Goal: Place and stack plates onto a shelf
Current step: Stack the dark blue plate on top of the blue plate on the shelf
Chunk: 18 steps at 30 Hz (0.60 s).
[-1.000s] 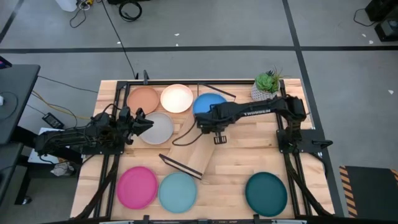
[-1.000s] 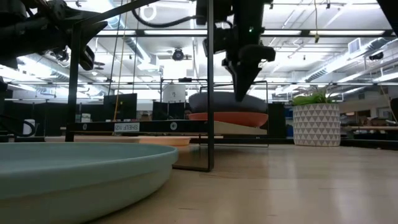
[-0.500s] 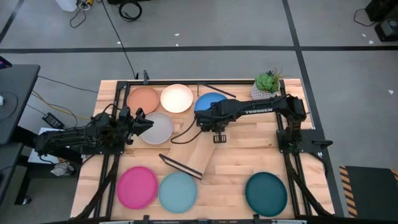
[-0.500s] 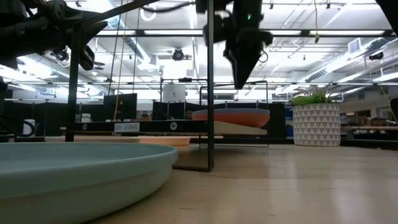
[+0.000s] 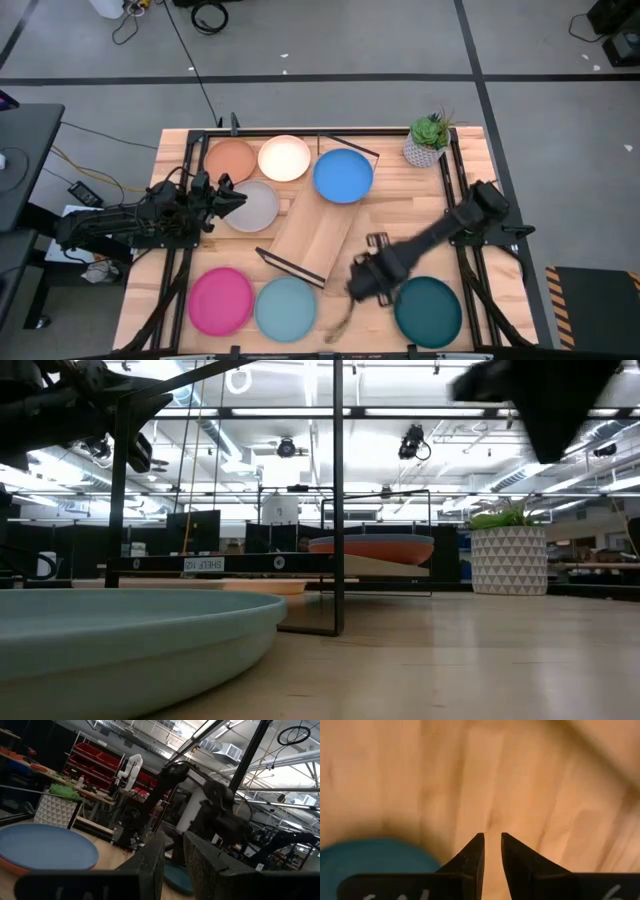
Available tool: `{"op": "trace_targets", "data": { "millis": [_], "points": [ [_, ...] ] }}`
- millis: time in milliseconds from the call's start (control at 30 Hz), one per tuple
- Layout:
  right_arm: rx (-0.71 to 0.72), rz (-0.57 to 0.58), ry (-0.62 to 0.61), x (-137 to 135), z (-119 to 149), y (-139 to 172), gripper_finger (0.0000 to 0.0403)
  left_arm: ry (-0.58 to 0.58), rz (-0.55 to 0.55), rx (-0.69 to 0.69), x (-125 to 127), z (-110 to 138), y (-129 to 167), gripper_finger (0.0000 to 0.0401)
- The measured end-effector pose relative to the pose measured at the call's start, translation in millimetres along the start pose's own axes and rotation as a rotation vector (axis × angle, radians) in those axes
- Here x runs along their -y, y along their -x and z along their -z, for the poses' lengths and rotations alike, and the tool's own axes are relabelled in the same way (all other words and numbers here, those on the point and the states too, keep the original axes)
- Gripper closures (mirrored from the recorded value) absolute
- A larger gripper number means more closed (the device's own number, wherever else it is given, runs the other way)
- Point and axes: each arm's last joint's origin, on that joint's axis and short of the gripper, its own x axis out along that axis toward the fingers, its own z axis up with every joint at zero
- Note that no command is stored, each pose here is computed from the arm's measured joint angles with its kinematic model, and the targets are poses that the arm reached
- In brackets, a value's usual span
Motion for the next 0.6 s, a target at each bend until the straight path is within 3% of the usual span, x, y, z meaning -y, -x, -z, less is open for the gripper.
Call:
{"op": "trace_targets", "data": {
  "millis": [233, 400, 600],
  "points": [
    [-0.135, -0.045, -0.037, -19.1, 21.6, -29.3, 0.0304, 0.000, 0.000, 0.000, 0.0, 0.1, 0.0, 0.0323],
    [-0.186, -0.110, 0.004, -21.2, 27.6, -48.9, 0.0259, 0.001, 0.000, 0.000, 0.0, 0.0, 0.0, 0.0323],
    [-0.242, -0.094, 0.036, -24.6, 39.7, -63.5, 0.0205, 0.001, 0.001, 0.001, 0.0, 0.0, 0.0, 0.0323]
  ]
}}
